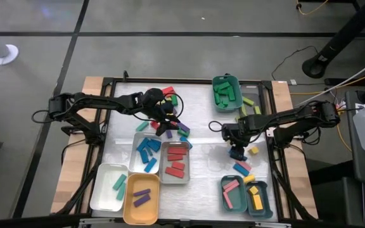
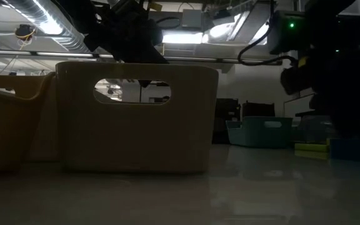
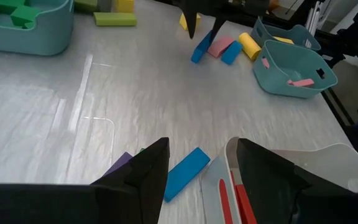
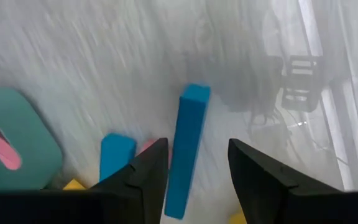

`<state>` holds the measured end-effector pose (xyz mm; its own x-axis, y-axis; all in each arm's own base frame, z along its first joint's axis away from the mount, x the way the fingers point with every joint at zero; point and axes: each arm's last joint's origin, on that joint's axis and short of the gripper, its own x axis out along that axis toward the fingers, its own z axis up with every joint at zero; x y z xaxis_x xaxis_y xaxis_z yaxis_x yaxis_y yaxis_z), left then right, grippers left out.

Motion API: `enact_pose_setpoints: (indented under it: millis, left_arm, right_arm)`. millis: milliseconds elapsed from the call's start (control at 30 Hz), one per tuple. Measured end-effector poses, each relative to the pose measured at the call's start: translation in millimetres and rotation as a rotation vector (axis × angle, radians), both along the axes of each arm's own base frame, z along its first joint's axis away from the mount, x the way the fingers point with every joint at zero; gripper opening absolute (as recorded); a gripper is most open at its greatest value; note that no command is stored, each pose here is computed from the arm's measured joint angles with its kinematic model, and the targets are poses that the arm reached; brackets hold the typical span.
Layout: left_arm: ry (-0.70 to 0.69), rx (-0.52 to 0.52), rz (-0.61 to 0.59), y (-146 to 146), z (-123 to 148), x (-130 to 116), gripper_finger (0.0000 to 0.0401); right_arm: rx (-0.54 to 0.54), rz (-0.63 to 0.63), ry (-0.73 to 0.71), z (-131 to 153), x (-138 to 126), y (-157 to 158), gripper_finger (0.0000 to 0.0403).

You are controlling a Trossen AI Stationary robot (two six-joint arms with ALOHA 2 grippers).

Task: Sort blocks
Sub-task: Put the blue block into the top white bin

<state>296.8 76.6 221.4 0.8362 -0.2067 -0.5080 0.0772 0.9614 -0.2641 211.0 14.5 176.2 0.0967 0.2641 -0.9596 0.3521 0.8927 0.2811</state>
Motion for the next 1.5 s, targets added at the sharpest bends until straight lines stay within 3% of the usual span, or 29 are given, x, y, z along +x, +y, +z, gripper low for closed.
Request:
enact_pose_setpoints:
  millis: [700, 1000, 1233, 1500]
  left_arm:
    - [-0.006, 0.022, -0.013, 0.0, 0.0, 0.0, 0.0178]
    - [-0.006, 0.022, -0.013, 0.0, 0.0, 0.1, 0.0178]
    - [-0.006, 0.022, -0.013, 0.0, 0.0, 0.1, 0.0178]
    - [-0.005, 0.022, -0.013, 0.0, -0.1, 0.1, 0.0178]
  right_arm:
    - [-0.066, -0.083, 0.037, -21.5, -0.5, -2.0, 0.0168]
    - [-0.043, -0.080, 0.068, -21.2, -3.2, -1.4, 0.0168]
    - [-0.132, -0.081, 0.112, -12.3, -4.8, -3.9, 0.0168]
    - [-0.090, -0.044, 0.131, -10.2, -6.3, 10.6, 0.0168]
